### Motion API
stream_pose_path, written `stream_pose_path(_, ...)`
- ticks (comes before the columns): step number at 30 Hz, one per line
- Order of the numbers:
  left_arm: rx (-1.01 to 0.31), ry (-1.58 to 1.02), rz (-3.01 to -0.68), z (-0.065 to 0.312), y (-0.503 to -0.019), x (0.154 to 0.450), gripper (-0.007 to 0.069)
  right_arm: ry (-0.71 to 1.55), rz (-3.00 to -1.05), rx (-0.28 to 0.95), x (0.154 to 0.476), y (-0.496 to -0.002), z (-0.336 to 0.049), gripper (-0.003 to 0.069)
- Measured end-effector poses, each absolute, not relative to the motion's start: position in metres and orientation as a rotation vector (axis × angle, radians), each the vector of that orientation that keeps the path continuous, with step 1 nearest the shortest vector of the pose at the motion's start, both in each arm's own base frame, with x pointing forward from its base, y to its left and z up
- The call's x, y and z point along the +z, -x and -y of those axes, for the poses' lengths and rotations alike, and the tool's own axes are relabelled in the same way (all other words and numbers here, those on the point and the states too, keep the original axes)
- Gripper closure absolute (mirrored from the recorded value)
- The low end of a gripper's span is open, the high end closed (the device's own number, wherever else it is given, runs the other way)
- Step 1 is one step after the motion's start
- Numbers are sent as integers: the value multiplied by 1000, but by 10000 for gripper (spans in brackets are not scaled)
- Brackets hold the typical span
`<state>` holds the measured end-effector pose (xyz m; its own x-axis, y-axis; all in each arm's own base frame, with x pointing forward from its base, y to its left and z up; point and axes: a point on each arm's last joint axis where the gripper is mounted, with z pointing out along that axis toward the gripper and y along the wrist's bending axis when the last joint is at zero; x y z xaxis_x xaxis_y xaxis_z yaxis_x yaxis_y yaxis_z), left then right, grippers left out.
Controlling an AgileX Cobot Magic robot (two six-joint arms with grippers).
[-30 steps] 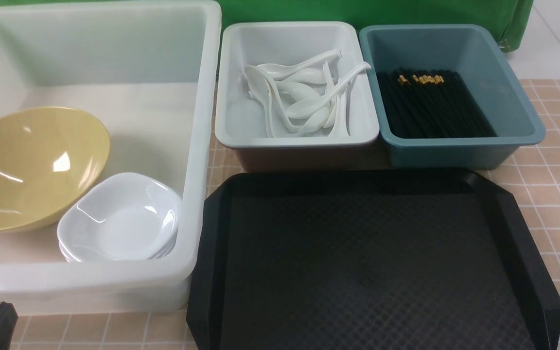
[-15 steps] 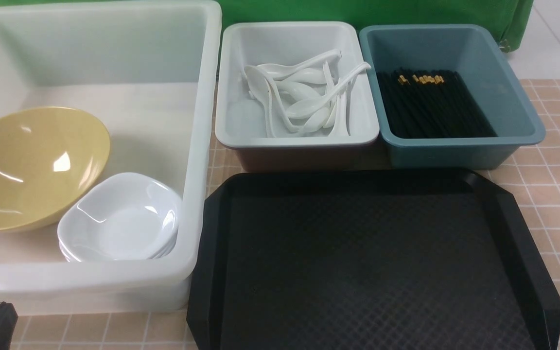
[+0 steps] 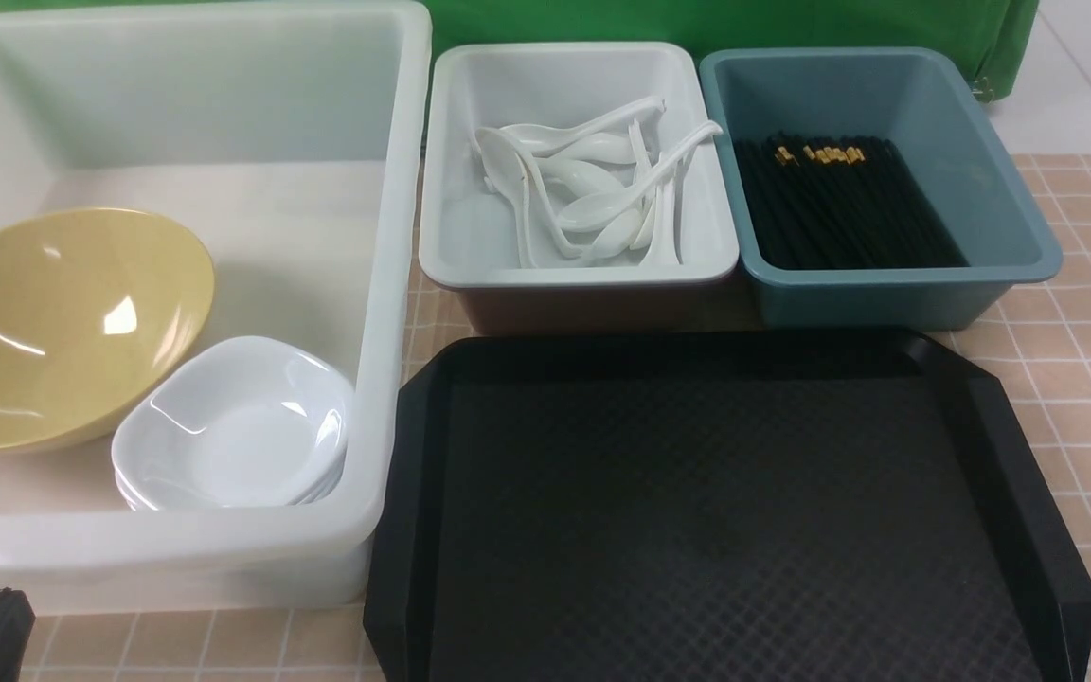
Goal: On brown table put chopsticks spoon bowls plates into blue grey white boxes.
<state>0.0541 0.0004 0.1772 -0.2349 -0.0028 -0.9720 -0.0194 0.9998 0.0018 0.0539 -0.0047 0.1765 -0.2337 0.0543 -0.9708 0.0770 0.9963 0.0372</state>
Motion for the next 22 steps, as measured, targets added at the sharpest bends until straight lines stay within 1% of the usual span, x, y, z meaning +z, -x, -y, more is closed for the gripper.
stream_pose_path(22, 15, 16, -1808, 0, -54, 177, 624, -96, -1808, -21, 177, -54, 5, 544)
